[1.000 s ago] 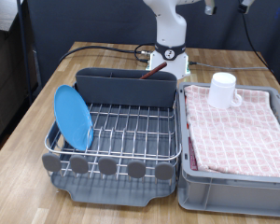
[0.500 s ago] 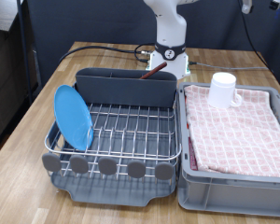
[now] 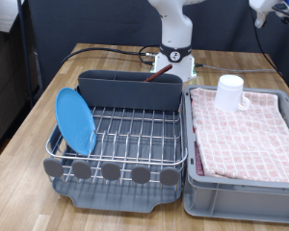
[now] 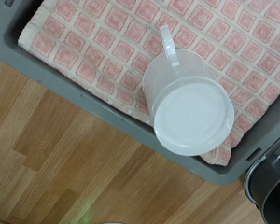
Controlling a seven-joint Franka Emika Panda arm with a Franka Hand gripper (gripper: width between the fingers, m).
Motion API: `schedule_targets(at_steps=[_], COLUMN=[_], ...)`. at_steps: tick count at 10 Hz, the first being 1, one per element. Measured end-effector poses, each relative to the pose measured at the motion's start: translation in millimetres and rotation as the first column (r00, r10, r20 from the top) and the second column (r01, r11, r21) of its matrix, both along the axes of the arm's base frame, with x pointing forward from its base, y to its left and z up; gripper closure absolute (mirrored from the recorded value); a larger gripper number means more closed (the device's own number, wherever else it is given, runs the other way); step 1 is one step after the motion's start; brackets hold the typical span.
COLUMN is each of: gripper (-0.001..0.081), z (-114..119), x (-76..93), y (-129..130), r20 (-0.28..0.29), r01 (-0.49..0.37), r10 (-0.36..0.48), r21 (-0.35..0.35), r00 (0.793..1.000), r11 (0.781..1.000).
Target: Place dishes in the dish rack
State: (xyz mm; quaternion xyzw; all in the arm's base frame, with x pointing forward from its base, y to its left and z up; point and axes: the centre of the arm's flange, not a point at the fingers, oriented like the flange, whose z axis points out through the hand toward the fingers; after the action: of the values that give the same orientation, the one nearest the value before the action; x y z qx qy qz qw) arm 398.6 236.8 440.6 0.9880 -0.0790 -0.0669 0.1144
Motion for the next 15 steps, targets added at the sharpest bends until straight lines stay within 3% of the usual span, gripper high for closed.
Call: schedule_targets(at_steps=[2,6,10,15], gripper=[0.0003,0.0003,0.0003,0.0003], z=[-23.2,-25.8,-55.3,-97.2], x=[9.9,20.5,41.8,41.6], y=[6.8,10.2,25.8,44.0], r20=[0.015,0.001,-0.045,-0.073], r01=[-0.026,-0.075,-0.101,-0.124], r10=[0.026,0.075,0.100,0.122], r21=[0.018,-0.016,-0.030,-0.023], r00=[1.000,0.997,0.994,0.990], r11=[0.999,0.997,0.994,0.992])
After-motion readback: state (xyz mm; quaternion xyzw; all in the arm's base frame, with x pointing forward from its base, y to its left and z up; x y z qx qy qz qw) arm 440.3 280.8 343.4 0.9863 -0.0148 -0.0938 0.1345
